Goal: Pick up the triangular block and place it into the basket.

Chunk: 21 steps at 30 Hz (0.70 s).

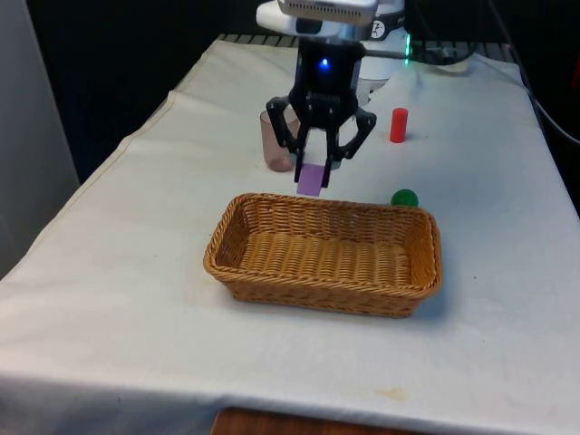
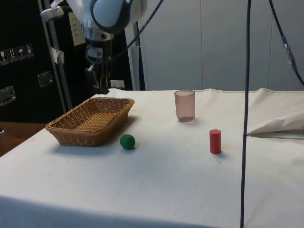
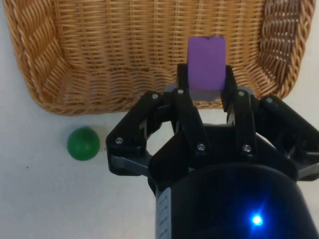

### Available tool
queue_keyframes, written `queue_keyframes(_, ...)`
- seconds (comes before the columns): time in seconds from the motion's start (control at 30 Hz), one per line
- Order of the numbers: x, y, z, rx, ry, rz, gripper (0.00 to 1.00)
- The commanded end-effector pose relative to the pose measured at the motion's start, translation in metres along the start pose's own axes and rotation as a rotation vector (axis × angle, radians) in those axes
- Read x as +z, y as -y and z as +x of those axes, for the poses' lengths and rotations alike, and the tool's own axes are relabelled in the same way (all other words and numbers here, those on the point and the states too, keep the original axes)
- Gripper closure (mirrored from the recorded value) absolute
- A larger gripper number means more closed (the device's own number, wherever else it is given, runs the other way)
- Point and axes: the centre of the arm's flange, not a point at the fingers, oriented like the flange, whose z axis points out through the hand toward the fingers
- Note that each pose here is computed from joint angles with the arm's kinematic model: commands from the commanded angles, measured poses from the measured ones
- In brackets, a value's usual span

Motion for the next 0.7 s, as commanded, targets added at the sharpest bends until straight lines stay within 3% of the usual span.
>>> queue_keyframes(0.0,0.005,0.003,0.001,0.004,-0.007,0.007,0.66)
queue_keyframes(0.4,0.039,0.013,-0.006,0.003,-0.013,-0.006,0.66)
queue_keyframes(0.63,0.068,0.021,-0.010,0.015,-0.030,0.011,0.66)
queue_keyframes(0.67,0.065,0.019,-0.011,0.012,-0.026,-0.004,0.66)
